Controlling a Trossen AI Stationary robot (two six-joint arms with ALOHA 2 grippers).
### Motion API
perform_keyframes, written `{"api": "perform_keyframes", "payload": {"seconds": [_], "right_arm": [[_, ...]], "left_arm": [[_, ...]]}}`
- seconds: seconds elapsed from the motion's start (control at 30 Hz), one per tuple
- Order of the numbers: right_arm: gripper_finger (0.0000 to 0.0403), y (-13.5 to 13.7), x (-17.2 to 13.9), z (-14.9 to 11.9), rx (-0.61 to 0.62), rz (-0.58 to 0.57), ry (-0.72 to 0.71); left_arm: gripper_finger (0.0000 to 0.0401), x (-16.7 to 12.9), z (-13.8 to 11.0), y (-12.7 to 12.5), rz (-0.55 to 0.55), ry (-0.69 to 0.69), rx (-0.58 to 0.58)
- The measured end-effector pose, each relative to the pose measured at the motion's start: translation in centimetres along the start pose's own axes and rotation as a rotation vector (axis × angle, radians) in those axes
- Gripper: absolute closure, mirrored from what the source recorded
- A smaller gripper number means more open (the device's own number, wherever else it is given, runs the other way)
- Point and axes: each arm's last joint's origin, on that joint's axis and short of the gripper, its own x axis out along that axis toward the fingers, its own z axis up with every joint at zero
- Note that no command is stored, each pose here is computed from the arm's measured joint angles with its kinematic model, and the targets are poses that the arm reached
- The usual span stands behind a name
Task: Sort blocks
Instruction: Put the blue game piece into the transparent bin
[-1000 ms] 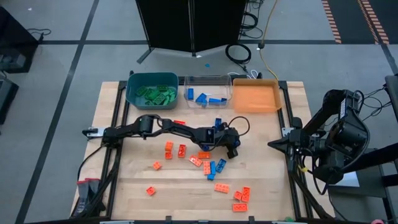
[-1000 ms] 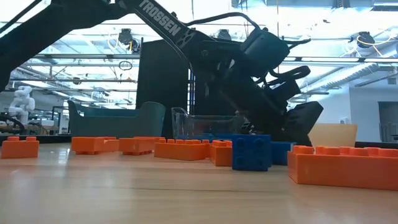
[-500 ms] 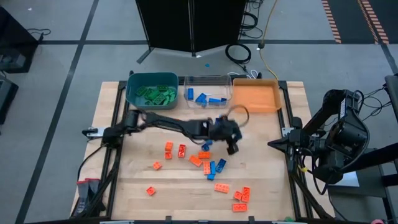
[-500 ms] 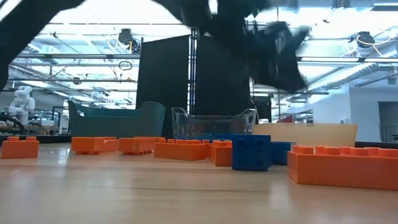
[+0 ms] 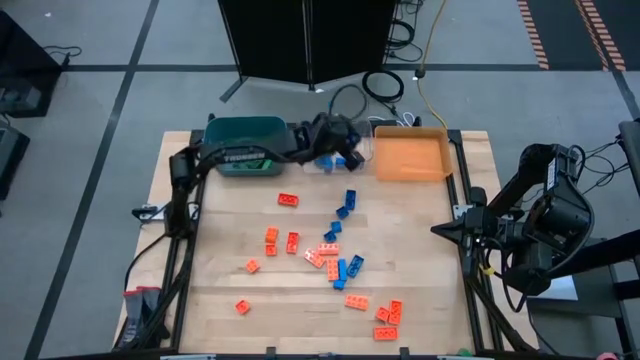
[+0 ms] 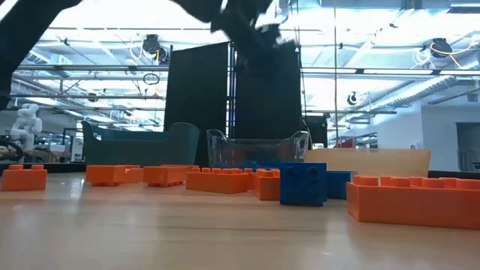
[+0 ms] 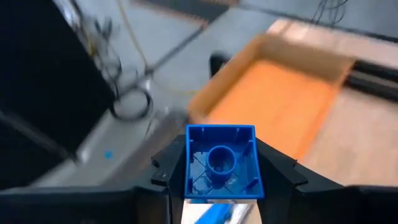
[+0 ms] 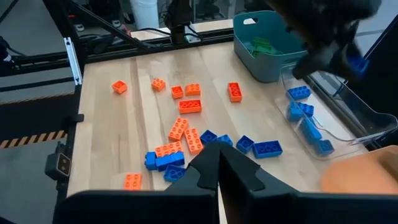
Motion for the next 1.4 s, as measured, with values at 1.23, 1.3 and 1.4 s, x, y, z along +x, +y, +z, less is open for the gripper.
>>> {"api": "perform_keyframes", "payload": {"seconds": [1.23,1.3,1.4], "right_arm": [[0.0402,-0.1,0.0,0.0,-0.008,-0.004,-0.004],[0.0402,-0.1,0.0,0.0,-0.007,-0.005,-0.004],[0.0402,0.0,0.0,0.0,-0.006,-0.004,-0.005]], "left_arm": [[0.0069,-1.7,-3.1,4.1,-0.476,0.067,-0.125],[0.0069,-3.3,-2.3,2.5,-0.512,0.036,-0.105],[0.0069,-4.3,-2.3,-0.3,-0.436,0.033,-0.172]]}}
